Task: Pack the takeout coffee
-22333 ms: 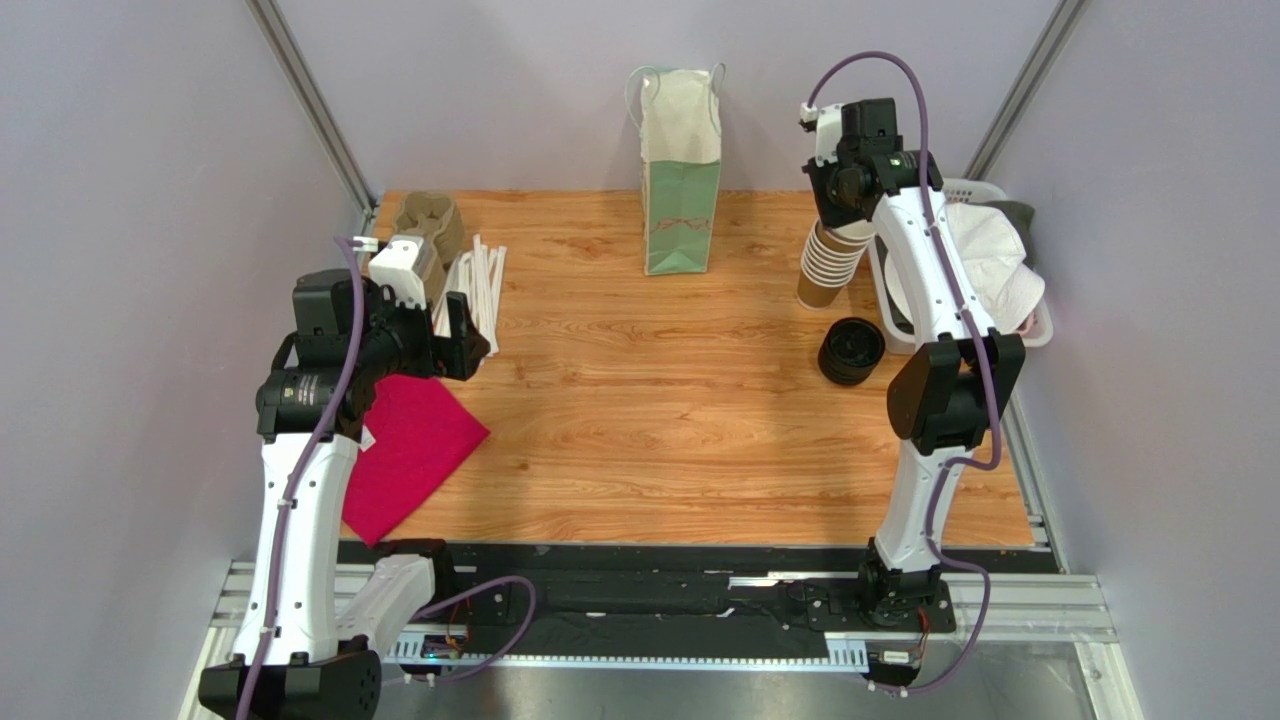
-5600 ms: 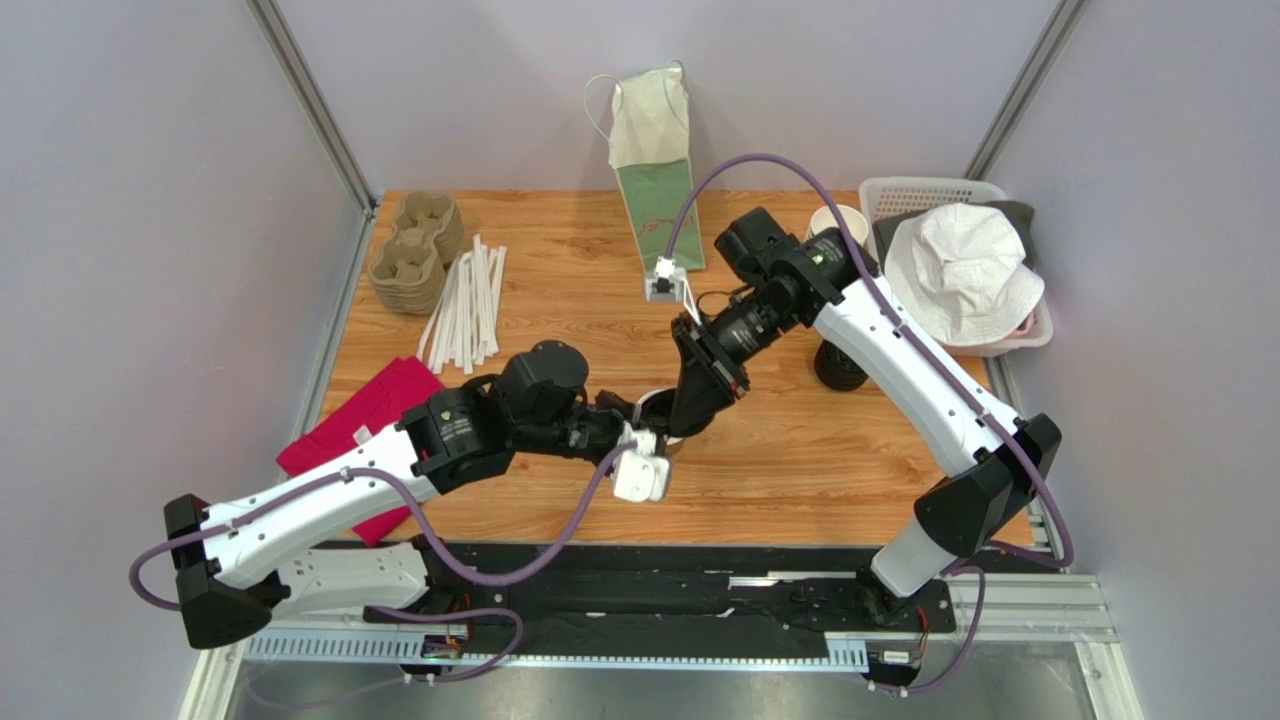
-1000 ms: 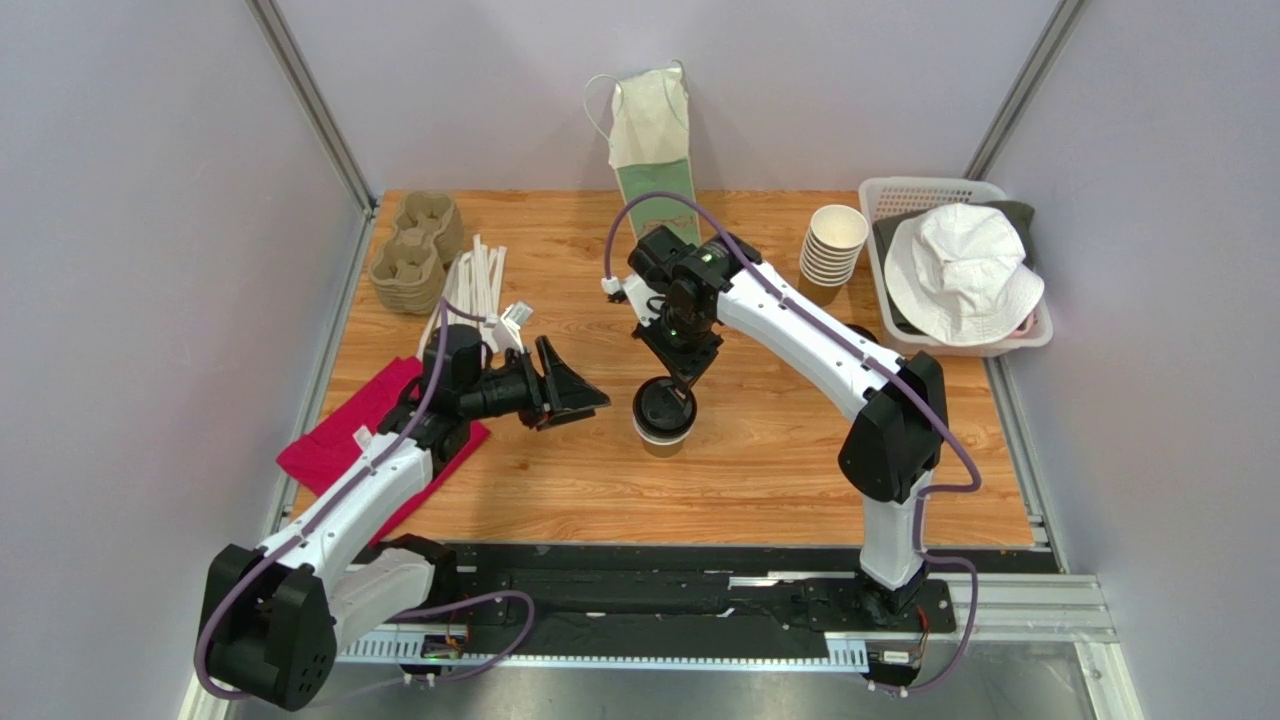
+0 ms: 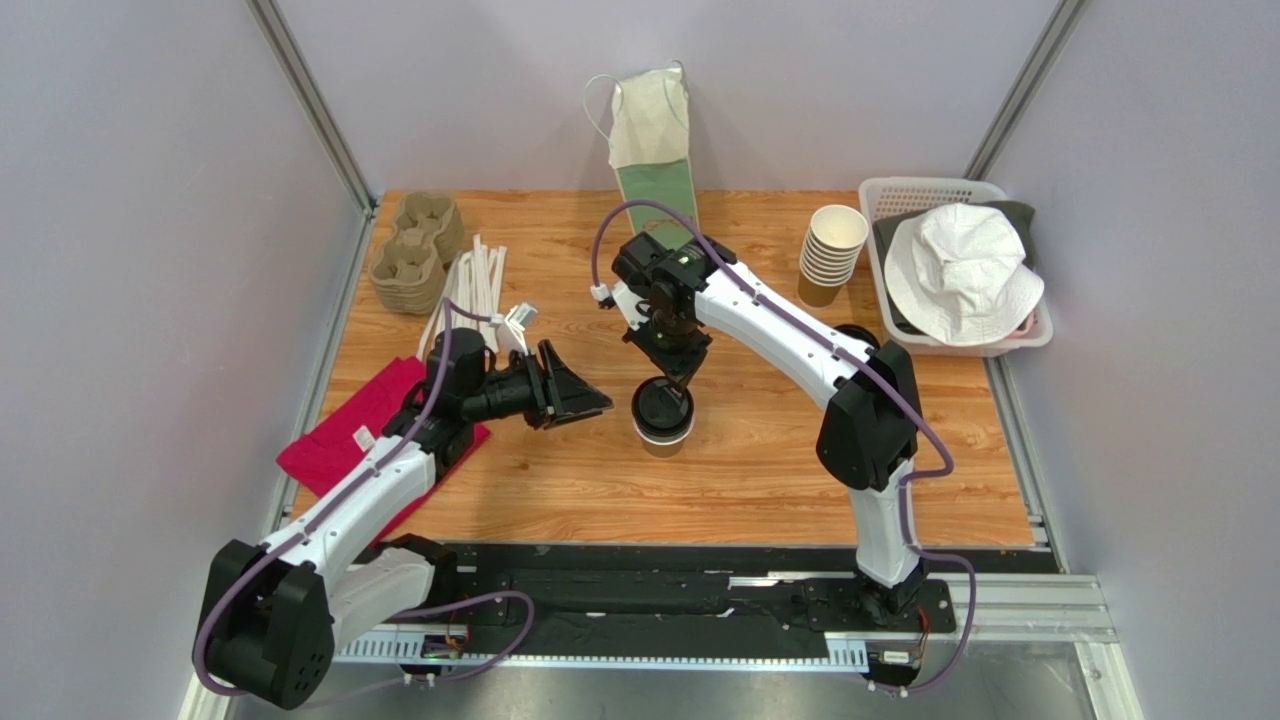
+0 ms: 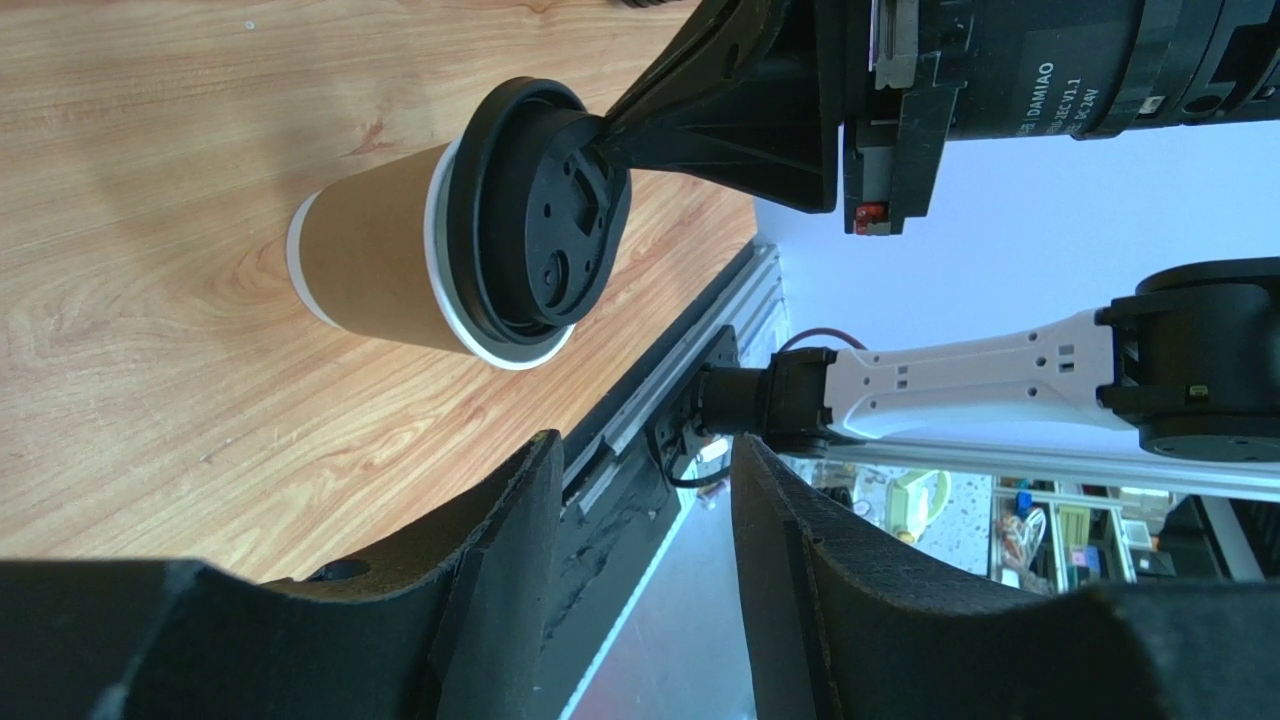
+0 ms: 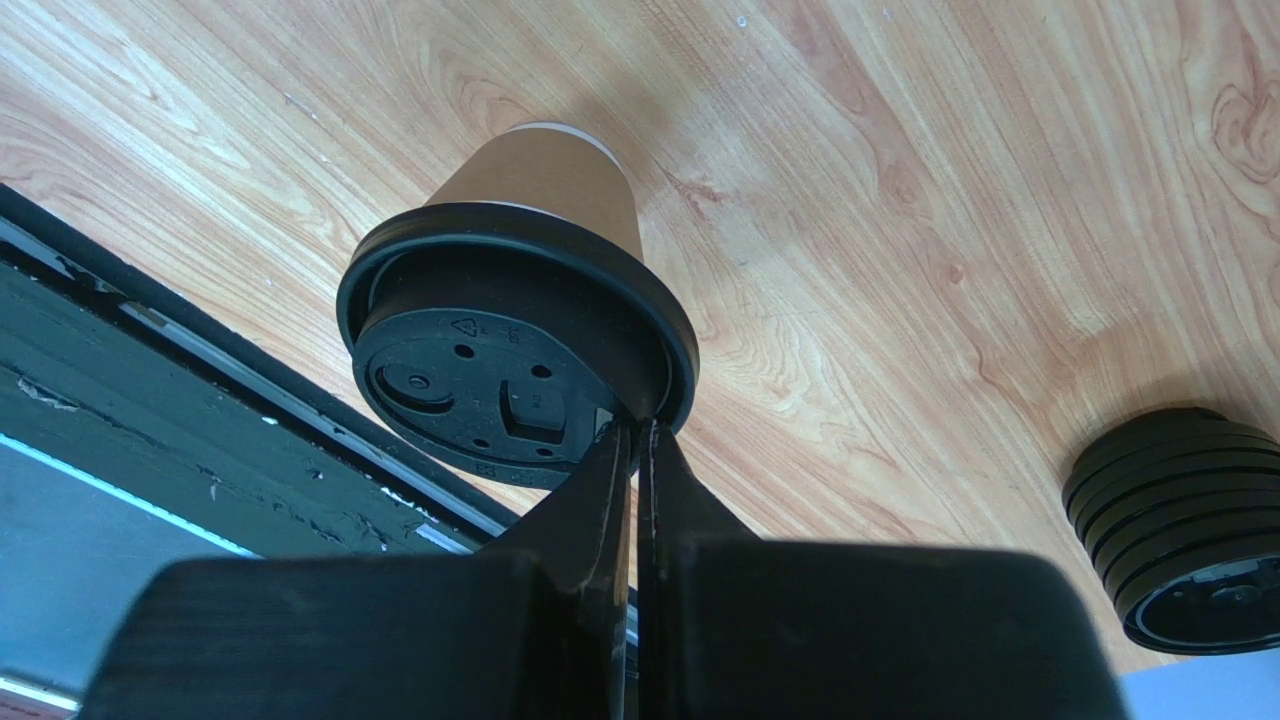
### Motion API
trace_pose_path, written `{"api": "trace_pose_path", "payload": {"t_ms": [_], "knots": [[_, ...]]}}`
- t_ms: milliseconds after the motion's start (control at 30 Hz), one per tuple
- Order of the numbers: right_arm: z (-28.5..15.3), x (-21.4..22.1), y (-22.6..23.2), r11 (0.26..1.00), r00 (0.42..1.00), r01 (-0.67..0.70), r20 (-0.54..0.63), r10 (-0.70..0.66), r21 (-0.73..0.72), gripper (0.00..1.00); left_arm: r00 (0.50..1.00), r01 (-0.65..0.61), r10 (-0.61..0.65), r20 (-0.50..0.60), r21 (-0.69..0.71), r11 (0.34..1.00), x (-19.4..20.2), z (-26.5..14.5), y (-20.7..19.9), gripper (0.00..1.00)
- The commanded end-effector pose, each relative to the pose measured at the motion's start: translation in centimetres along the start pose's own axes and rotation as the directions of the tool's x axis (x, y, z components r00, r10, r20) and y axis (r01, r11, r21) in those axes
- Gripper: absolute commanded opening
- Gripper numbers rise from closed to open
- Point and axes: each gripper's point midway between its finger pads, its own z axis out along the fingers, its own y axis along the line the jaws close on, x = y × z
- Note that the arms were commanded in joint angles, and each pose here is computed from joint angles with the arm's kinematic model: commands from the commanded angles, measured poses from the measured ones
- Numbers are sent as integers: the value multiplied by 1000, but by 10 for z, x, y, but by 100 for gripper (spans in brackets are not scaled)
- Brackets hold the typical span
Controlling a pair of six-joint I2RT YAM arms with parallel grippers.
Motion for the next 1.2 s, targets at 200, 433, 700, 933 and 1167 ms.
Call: {"api": "trace_pose_path", "payload": {"t_ms": [200,433,700,933,1167], "knots": [[-8,-5,4,1000,999,26,22,-26,-3,0,999,-28,28,21,16,999,-2,1,-2,52],[-26,-2,6,999,997,40,63,-40,0,0,999,-39,38,26,19,999,-1,-1,-4,50],[-38,6,5,998,995,55,82,-56,11,0,999,-41,41,27,20,999,0,-2,-4,48],[-25,8,8,997,996,76,34,-77,11,0,998,-48,47,32,19,999,-3,-1,-5,46],[-20,10,10,996,996,93,16,-93,18,0,998,-52,52,32,14,999,-3,-1,-4,44]]}}
